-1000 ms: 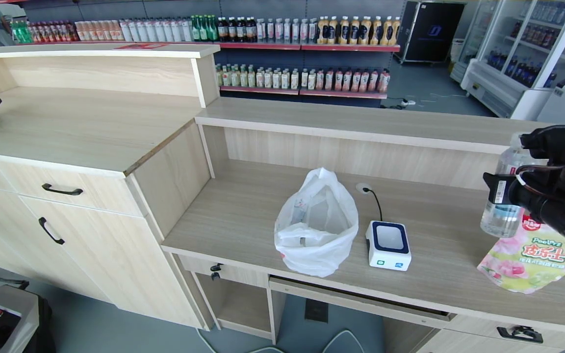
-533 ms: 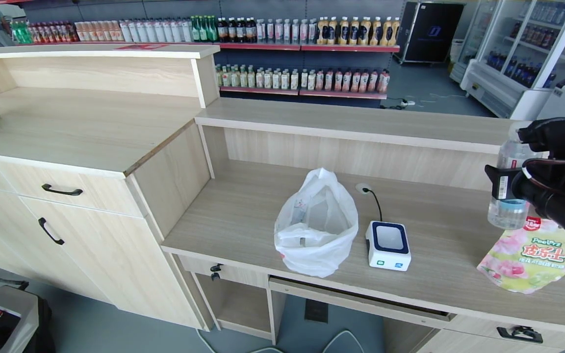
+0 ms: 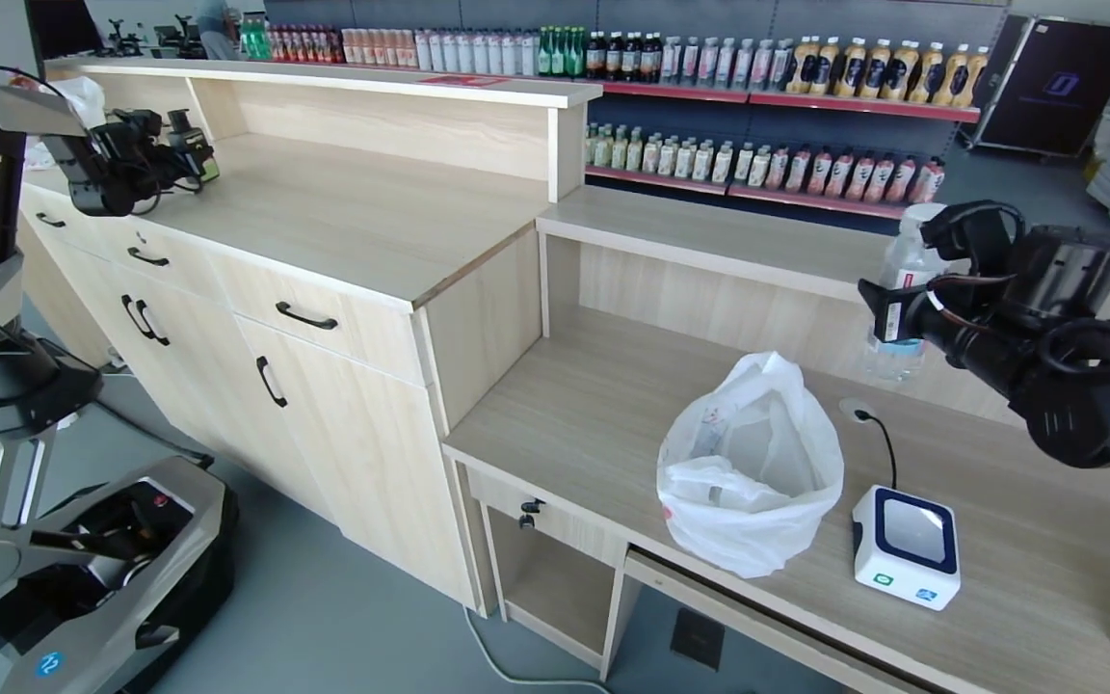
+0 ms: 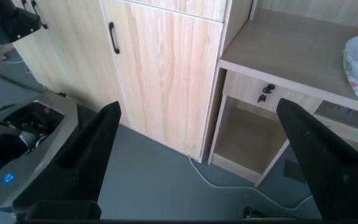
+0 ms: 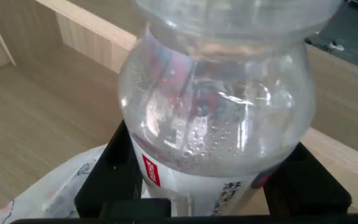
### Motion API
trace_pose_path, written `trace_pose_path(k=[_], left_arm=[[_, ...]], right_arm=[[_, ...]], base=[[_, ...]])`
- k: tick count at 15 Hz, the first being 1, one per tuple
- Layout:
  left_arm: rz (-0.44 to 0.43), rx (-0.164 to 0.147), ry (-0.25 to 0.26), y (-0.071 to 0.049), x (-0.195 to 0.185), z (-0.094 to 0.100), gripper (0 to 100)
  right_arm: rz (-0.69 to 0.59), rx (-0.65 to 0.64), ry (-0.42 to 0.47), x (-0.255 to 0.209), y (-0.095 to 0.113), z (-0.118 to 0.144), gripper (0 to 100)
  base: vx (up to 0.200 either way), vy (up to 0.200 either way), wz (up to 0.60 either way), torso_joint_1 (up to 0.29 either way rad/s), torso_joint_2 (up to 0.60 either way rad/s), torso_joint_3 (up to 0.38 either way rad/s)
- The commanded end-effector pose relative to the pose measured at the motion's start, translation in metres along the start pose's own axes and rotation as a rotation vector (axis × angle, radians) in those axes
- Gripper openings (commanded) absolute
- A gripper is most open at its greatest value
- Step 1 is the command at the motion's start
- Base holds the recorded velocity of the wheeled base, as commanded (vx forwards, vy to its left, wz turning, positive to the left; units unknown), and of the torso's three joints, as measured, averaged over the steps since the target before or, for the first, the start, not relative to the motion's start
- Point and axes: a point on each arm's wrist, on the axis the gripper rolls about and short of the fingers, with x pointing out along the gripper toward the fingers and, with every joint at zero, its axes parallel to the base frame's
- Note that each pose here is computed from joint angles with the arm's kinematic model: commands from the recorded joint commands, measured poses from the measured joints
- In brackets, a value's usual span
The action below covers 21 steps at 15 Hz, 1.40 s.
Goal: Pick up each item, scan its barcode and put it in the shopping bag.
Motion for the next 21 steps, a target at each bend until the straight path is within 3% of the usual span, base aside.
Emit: trace_pose_path(k=[1, 8, 14, 21], left_arm=[[0.000, -0.002, 0.000, 0.000, 0.000, 0.000, 100], [0.000, -0.002, 0.000, 0.000, 0.000, 0.000, 100], [0.000, 0.000, 0.000, 0.000, 0.000, 0.000, 100], [0.000, 0.000, 0.000, 0.000, 0.000, 0.000, 100]], right_arm=[[0.106, 0.012, 0.065, 0.029, 0.015, -0.044, 0], [0.249, 0.053, 0.063, 0.052, 0.040, -0.115, 0], [0.372, 0.051, 0.021, 0.064, 0.056, -0.146, 0], [0.378, 0.050, 0.013, 0.086, 0.067, -0.179, 0]], base=[[0.000, 0.000, 0.00, 0.000, 0.00, 0.000], [0.000, 0.000, 0.00, 0.000, 0.00, 0.000], [0.000, 0.000, 0.00, 0.000, 0.00, 0.000], [0.000, 0.000, 0.00, 0.000, 0.00, 0.000]])
